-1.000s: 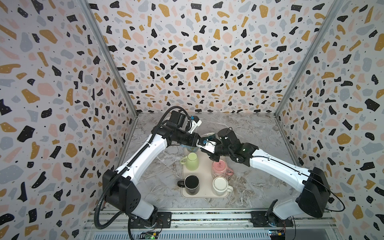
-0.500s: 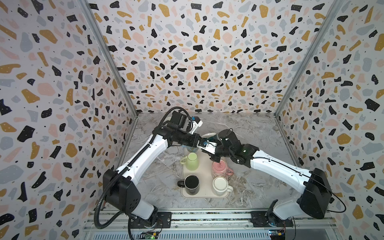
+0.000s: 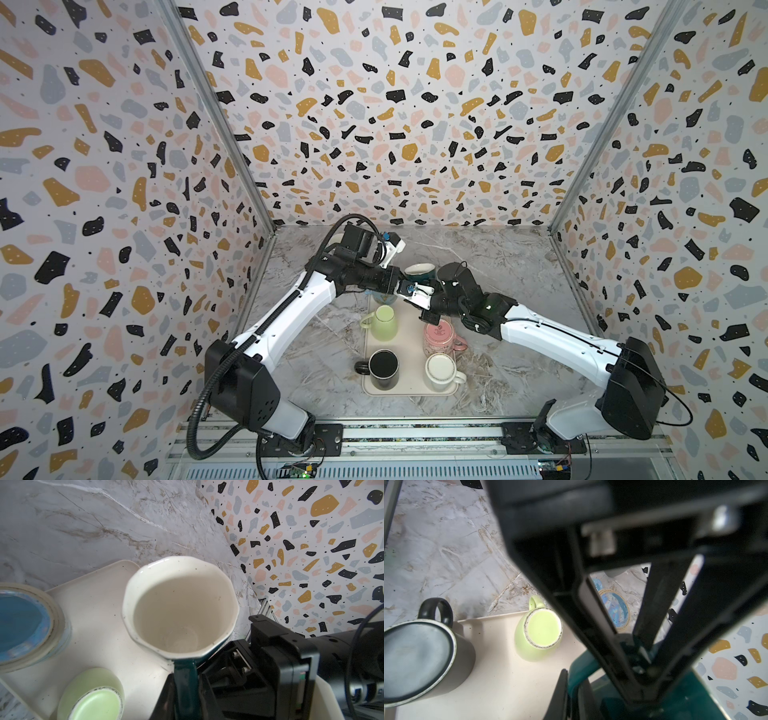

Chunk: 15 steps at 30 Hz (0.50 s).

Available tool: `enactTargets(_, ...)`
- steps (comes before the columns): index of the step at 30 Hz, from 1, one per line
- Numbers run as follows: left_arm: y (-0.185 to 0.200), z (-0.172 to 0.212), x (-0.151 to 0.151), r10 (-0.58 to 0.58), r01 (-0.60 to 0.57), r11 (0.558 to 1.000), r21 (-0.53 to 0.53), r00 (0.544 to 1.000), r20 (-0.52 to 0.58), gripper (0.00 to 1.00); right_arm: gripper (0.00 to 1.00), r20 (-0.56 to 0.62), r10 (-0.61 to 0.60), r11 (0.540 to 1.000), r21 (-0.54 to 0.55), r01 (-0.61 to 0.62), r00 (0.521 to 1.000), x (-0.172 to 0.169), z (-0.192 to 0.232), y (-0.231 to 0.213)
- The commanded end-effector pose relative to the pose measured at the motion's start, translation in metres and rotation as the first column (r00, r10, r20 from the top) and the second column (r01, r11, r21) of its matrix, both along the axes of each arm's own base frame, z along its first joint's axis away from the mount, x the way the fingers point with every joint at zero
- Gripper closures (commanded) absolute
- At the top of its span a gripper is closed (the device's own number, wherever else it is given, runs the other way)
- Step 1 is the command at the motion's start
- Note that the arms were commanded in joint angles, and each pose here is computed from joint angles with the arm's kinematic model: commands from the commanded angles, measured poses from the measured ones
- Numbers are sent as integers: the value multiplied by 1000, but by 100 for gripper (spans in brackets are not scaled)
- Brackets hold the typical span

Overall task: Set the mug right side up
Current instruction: 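Close the left gripper on the dark green mug's handle beside the right gripper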

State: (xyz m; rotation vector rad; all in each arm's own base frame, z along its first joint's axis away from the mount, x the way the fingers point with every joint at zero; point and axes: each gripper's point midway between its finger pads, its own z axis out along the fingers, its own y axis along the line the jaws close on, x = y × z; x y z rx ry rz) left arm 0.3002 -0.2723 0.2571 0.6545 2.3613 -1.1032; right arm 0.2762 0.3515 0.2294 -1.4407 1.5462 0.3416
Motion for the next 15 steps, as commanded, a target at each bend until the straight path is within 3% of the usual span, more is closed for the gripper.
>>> enactTargets(1,-14,17,-19,-72,73,995,-67,997,31,100,100,198,-58,982,186,20,979,13,82,-1)
enactTargets(15,-25,36,-12,-64,73,989,-127,995,76,100,91,216,-93,983,176,55,972,17,79,-7)
